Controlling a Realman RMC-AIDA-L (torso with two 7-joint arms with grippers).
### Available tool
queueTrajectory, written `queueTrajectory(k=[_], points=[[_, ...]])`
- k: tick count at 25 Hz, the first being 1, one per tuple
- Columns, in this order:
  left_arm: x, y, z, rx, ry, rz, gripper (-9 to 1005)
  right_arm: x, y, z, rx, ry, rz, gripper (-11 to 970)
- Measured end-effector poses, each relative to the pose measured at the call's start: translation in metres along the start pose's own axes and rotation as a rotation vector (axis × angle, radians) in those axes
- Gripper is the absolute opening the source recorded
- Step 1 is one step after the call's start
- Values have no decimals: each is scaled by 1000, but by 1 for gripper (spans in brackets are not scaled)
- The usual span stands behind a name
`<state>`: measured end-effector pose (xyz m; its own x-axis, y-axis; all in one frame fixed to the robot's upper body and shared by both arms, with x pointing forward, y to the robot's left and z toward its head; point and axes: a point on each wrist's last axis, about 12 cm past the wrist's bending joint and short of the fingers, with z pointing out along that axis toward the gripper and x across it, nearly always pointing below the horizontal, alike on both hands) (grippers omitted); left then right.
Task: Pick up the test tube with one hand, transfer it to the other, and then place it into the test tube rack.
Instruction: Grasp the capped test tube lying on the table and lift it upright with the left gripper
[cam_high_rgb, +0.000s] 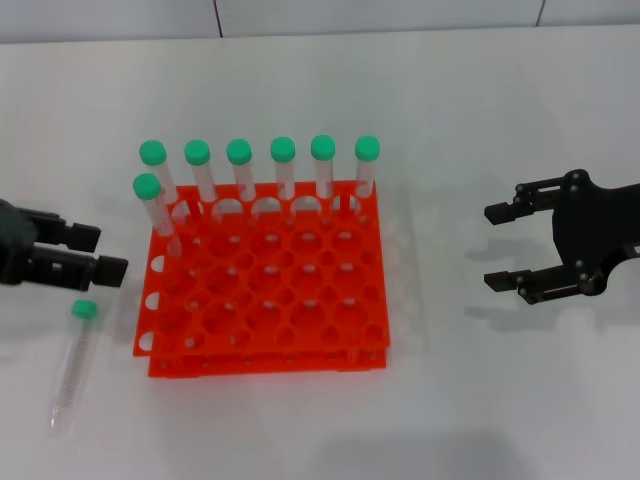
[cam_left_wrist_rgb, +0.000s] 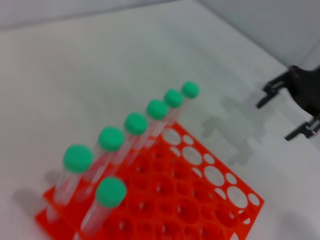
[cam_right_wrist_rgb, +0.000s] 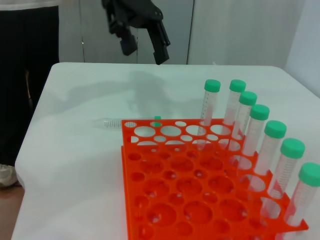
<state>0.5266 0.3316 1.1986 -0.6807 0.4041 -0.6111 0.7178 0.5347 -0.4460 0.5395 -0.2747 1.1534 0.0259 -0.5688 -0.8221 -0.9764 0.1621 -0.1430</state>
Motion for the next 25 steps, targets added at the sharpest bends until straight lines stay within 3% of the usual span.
queueTrajectory(k=[7,17,25], points=[[-10,2,4,-56,138,-209,711,-3,-2,2,-6,-5,-13,702],[-30,6,5,-195,360,-293,702,-6,-3,3,-3,-19,-22,703],[-38,11,18,-177,495,-356,695,-8,-5,5,3,-18,-21,703]])
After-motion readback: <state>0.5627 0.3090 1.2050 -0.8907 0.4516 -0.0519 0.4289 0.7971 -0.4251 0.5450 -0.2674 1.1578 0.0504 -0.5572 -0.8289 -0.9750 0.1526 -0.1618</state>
